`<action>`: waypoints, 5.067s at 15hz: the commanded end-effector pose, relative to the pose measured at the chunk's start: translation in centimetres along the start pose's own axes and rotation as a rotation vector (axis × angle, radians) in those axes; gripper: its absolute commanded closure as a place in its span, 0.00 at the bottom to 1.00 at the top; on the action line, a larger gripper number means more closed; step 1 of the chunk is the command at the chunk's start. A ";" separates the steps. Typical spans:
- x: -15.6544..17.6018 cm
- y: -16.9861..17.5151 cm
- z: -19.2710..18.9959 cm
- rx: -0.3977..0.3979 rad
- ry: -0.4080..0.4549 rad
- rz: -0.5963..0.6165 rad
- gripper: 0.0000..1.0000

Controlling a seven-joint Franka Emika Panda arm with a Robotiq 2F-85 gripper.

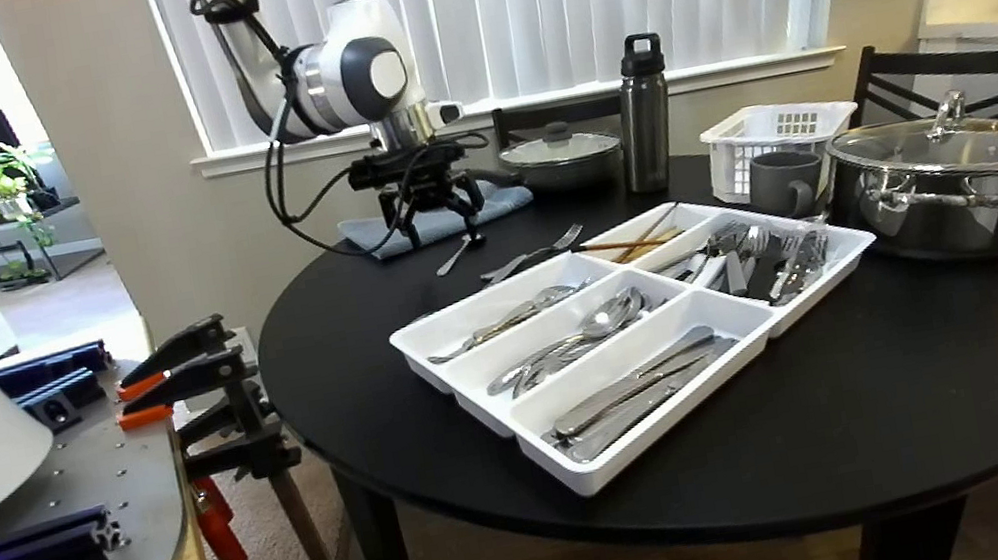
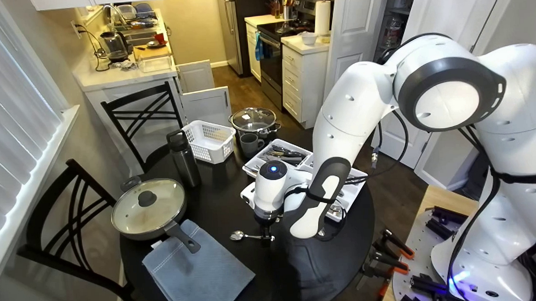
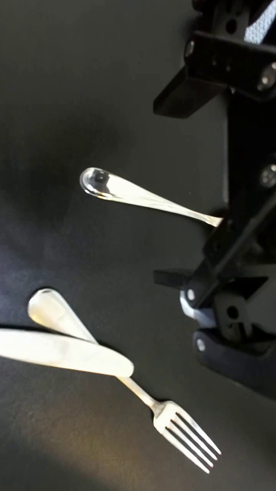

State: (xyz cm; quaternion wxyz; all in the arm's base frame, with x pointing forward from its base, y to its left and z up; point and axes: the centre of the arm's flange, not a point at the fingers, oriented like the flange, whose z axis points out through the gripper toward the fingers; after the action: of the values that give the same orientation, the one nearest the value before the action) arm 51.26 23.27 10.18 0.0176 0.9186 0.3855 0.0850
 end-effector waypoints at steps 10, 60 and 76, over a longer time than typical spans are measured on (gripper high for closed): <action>3.4 -1.0 4.2 -0.070 -0.005 0.148 0.16; -28.9 13.8 -9.9 -0.026 -0.274 0.660 0.98; -25.5 19.0 -2.6 -0.126 -0.240 0.719 0.64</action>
State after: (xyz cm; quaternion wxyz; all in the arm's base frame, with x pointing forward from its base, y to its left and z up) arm 45.66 -9.83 11.86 0.0996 0.9940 0.0429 0.0105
